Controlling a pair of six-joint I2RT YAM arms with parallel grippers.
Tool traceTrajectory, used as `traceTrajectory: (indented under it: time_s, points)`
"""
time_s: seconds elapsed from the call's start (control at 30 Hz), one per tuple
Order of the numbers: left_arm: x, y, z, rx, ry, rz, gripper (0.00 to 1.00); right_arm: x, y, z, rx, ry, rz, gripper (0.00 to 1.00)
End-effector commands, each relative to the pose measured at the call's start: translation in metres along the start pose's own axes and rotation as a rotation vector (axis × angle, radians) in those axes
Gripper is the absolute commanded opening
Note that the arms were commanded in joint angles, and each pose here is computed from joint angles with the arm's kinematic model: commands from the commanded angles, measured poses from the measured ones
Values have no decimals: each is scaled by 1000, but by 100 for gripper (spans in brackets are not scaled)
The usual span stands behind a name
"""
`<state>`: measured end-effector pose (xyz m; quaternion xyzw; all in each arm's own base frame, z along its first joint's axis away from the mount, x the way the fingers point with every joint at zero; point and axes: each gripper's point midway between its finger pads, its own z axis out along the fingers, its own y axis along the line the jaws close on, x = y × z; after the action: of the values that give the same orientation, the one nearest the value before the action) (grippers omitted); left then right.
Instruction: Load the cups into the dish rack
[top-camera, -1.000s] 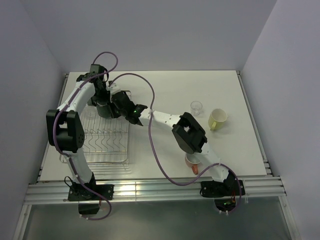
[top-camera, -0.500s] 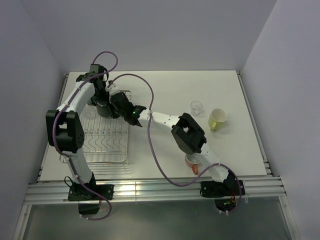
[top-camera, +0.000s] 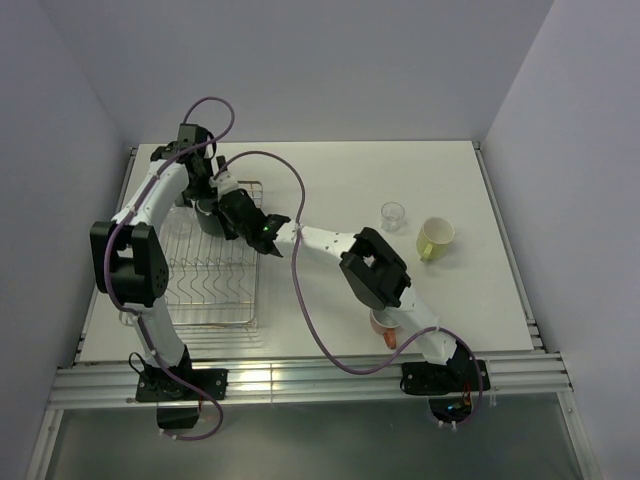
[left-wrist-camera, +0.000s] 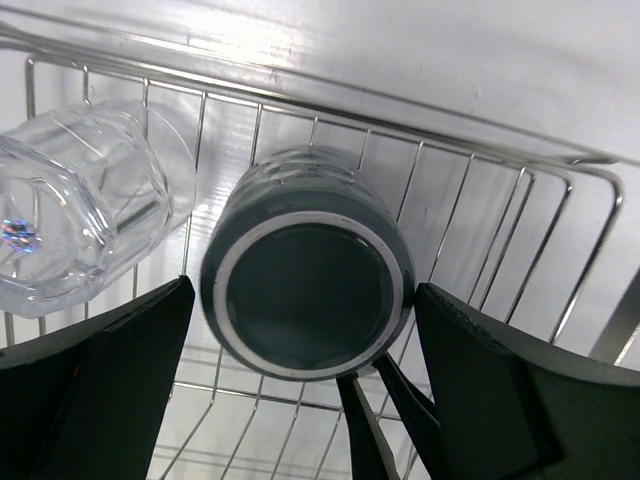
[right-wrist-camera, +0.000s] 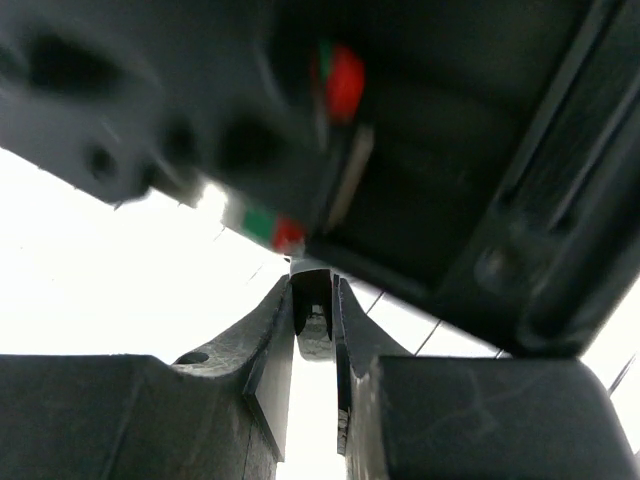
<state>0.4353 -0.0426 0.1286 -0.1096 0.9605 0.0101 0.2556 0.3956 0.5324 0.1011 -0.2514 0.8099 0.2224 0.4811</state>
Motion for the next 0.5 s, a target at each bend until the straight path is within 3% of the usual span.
traceTrajectory:
  time_s: [0.0, 0.13, 0.33, 0.47]
  points:
    - [-31, -18, -54, 94, -120, -12, 99, 36, -19, 13, 63, 80, -14, 11]
    - [-34, -16, -58, 86, -133, -11, 99, 33, -17, 13, 59, 74, -7, 15]
    - [-40, -15, -69, 84, -162, -20, 99, 29, -11, 12, 47, 66, -1, 31]
    - [-47, -13, -80, 78, -193, -36, 99, 27, -4, 14, 33, 61, 10, 34]
